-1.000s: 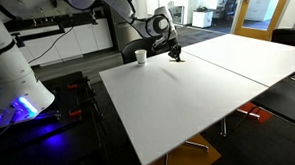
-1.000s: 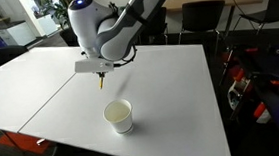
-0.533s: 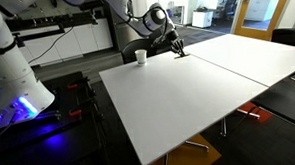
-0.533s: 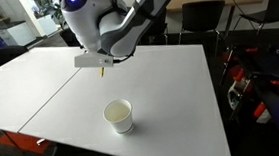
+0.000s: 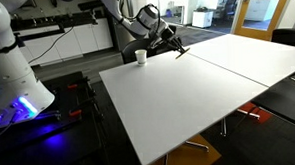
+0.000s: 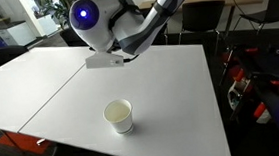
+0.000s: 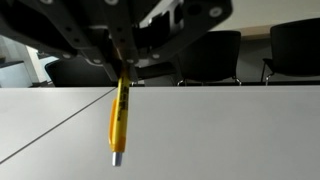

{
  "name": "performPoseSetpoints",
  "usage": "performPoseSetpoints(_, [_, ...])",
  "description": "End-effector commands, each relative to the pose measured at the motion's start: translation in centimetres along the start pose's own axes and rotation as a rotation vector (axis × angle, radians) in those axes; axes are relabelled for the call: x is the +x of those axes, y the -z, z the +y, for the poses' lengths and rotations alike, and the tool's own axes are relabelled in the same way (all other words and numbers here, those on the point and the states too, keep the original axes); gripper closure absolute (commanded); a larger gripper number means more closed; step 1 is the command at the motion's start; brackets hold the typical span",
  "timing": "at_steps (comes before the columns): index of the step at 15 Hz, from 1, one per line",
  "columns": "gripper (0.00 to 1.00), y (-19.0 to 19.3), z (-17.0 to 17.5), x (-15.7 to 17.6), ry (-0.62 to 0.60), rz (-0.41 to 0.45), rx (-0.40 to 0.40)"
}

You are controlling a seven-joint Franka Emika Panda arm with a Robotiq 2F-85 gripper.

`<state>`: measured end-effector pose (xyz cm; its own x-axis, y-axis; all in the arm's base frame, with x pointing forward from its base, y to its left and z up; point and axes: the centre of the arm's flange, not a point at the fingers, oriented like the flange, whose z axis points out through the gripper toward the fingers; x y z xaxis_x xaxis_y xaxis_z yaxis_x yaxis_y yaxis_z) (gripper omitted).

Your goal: Put the pen inside the white cup

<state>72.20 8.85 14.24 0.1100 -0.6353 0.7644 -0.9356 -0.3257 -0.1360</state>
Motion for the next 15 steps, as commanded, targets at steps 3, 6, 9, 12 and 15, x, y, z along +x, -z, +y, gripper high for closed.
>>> performPoseSetpoints(3, [0.97, 3.0, 4.7, 0.4, 0.074, 0.089, 0.030])
performPoseSetpoints(6, [0.97, 4.0, 5.1, -0.1, 0.159, 0.105, 0.080])
performPoseSetpoints(9, [0.97, 6.0, 4.5, -1.4, 0.226, 0.133, 0.128])
performPoseSetpoints(12, [0.97, 8.6, 3.4, -3.6, 0.251, 0.128, 0.165])
performPoseSetpoints(15, [0.97, 11.5, 2.6, -6.3, 0.294, 0.101, 0.199])
